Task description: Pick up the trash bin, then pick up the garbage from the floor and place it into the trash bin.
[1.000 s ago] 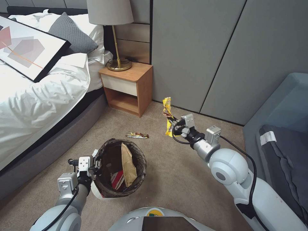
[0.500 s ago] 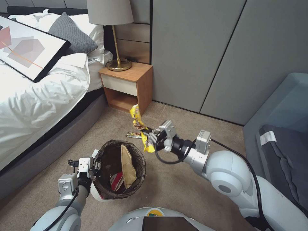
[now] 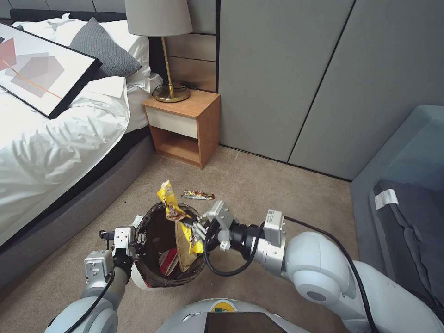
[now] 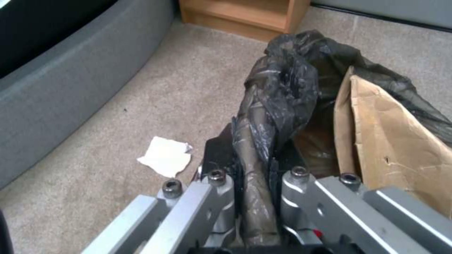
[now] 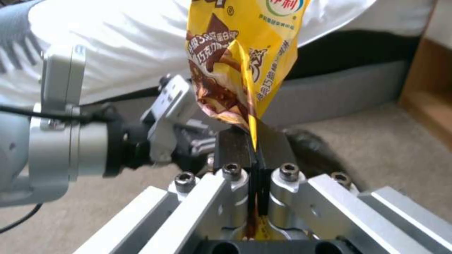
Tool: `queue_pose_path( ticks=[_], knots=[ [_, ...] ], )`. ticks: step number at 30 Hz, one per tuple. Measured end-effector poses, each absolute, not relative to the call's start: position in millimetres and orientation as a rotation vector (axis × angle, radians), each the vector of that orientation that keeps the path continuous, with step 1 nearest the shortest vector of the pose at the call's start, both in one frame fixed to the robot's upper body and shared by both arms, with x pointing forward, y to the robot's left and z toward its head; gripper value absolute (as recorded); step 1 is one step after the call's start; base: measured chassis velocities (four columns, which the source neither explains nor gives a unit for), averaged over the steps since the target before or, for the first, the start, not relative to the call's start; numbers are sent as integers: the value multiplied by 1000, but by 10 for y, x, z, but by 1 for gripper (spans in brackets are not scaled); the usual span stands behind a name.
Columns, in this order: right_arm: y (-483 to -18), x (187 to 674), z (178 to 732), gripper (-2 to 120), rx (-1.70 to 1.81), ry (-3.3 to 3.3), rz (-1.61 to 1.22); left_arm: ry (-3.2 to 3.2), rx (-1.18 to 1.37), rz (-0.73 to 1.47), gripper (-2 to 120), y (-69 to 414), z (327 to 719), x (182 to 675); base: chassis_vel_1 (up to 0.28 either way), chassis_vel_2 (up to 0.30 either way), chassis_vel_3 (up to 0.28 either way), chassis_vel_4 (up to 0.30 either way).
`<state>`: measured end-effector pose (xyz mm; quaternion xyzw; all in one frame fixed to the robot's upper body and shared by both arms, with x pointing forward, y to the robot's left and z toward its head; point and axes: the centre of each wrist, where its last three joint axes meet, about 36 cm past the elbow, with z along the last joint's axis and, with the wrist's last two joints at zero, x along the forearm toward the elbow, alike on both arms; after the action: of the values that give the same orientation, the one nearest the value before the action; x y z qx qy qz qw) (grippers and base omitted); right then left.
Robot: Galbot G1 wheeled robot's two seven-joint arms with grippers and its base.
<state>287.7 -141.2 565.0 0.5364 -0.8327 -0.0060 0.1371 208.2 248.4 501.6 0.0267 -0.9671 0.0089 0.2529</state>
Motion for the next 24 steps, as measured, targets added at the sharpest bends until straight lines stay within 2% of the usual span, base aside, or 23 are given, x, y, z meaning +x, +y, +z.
queue_pose_path(
  ticks=[16,21,22,24],
  knots=[
    [-1171,2954,5254,-2,1494,-2324,5,-2640,66,24,7,2474,5024,2101,0,0,0,0],
    [-1096,2995,5155,15,1444,-2319,19,-2642,63,23,7,2481,5028,2105,0,0,0,0],
    [-1096,2995,5155,15,1444,-2319,19,-2642,63,23,7,2481,5028,2105,0,0,0,0],
    [-1078,3005,5140,26,1443,-2311,31,-2643,59,29,7,2482,5030,2109,0,0,0,0]
  ],
)
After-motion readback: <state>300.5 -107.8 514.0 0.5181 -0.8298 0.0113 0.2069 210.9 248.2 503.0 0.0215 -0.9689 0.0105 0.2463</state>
